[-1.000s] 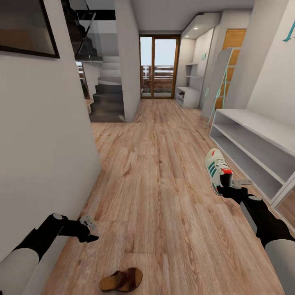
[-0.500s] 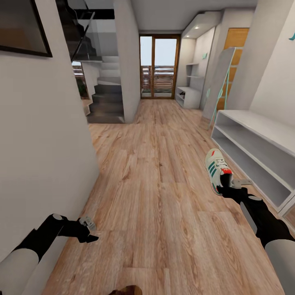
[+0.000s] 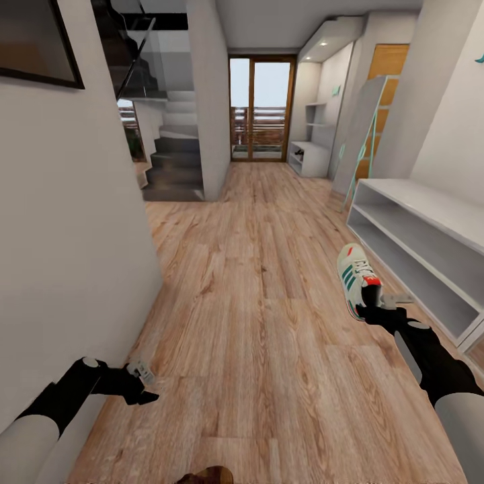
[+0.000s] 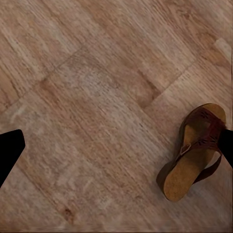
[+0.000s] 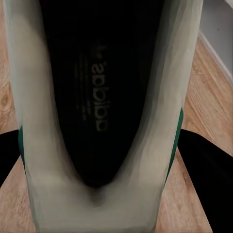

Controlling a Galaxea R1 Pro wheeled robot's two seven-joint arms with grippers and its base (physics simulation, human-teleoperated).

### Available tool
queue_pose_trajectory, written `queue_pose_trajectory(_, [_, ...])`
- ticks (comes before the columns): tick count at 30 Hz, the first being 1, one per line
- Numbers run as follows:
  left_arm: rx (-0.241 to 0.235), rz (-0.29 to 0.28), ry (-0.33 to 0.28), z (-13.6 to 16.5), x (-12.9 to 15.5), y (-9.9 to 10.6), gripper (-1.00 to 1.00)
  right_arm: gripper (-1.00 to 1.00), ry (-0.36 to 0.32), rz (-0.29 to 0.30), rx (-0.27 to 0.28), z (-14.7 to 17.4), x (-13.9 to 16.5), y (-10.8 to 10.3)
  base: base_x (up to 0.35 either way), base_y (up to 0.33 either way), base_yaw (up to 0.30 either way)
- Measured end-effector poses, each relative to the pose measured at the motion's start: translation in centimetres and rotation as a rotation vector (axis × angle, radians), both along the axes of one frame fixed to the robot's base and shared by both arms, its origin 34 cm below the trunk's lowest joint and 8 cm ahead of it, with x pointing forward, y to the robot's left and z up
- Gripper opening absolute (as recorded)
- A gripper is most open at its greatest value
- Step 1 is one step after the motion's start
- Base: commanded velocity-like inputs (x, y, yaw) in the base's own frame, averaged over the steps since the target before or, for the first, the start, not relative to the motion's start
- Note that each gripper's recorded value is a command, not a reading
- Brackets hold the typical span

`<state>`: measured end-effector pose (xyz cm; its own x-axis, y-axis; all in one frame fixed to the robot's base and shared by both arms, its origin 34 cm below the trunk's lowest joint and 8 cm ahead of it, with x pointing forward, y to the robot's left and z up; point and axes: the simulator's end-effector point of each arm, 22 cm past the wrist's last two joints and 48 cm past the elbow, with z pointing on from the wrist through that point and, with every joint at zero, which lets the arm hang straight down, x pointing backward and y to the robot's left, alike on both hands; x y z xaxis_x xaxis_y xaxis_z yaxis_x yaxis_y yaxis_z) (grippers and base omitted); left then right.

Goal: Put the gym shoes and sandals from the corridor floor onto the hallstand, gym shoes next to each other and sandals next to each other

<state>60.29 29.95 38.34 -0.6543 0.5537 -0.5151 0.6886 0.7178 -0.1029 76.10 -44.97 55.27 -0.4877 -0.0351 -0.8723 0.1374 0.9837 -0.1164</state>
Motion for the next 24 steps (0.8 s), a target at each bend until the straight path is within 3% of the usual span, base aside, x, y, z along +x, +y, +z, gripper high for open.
queue_pose_trajectory(5, [0.004,0.002,0.045,-4.0,-3.7,0.3,1.00,-1.00,0.006,0.000,0.000,-1.5,-0.3,0.0,0.000,0.000,0.000])
queue_pose_trajectory(16, [0.017,0.004,0.028,-8.2,-5.5,0.8,1.00,-1.00,0.023,0.000,0.000,-5.1,-1.0,0.0,0.000,0.000,0.000])
queue_pose_trajectory(24, [0.048,-0.007,-0.043,-10.4,-6.1,1.4,1.00,-1.00,0.013,0.007,-0.003,-5.5,-0.7,0.2,0.000,0.000,0.000])
